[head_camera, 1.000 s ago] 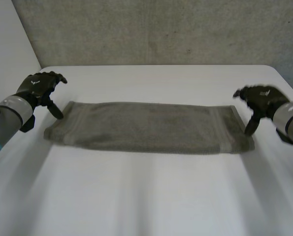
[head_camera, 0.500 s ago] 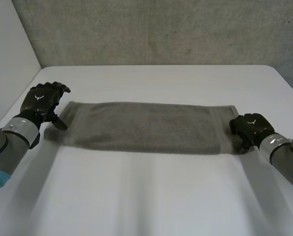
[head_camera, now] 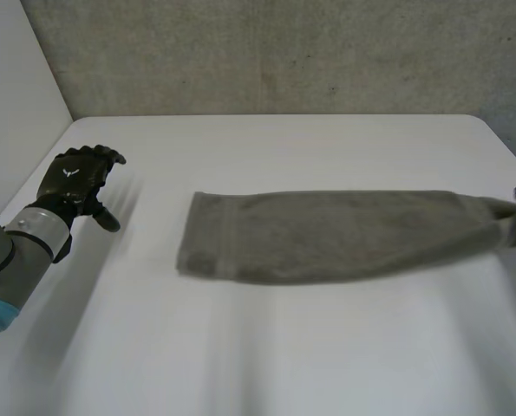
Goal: Fold the towel.
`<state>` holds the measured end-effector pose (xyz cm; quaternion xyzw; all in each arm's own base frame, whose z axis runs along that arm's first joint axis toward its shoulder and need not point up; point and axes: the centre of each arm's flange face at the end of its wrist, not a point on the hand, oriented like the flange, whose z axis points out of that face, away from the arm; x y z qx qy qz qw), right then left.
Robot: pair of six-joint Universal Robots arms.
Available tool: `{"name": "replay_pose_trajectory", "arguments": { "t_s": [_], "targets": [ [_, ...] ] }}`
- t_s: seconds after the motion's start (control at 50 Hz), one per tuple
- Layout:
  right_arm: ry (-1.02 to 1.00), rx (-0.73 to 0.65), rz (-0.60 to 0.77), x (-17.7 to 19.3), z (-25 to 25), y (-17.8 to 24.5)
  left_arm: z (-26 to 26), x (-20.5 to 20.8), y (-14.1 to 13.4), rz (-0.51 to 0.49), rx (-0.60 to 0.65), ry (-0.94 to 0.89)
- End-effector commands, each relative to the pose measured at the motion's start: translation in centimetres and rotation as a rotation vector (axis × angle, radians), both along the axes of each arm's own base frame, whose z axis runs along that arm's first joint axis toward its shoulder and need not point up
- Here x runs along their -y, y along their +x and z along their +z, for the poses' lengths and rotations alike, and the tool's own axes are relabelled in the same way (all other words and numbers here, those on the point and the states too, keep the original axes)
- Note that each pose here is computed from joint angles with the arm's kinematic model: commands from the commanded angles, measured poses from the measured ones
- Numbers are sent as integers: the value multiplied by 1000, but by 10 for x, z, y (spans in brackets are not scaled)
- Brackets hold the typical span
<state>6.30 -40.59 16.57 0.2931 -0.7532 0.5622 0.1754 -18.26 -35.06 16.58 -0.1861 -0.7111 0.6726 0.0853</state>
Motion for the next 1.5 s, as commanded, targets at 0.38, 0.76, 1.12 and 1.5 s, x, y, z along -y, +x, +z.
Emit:
{"name": "replay_pose_trajectory", "arguments": {
  "t_s": [0.38, 0.76, 1.12, 1.5],
  "targets": [
    [-221, 28, 828, -155, 45, 366, -1, 0, 0, 1, 0, 2],
    [-214, 3, 746, -176, 23, 387, -6, -4, -5, -17, 4, 17],
    [111, 232, 397, -136, 22, 233, -9, -31, -37, -146, 7, 36],
    [172, 361, 261, -116, -44, 172, -18, -64, -66, -292, 15, 70]
  ]
}}
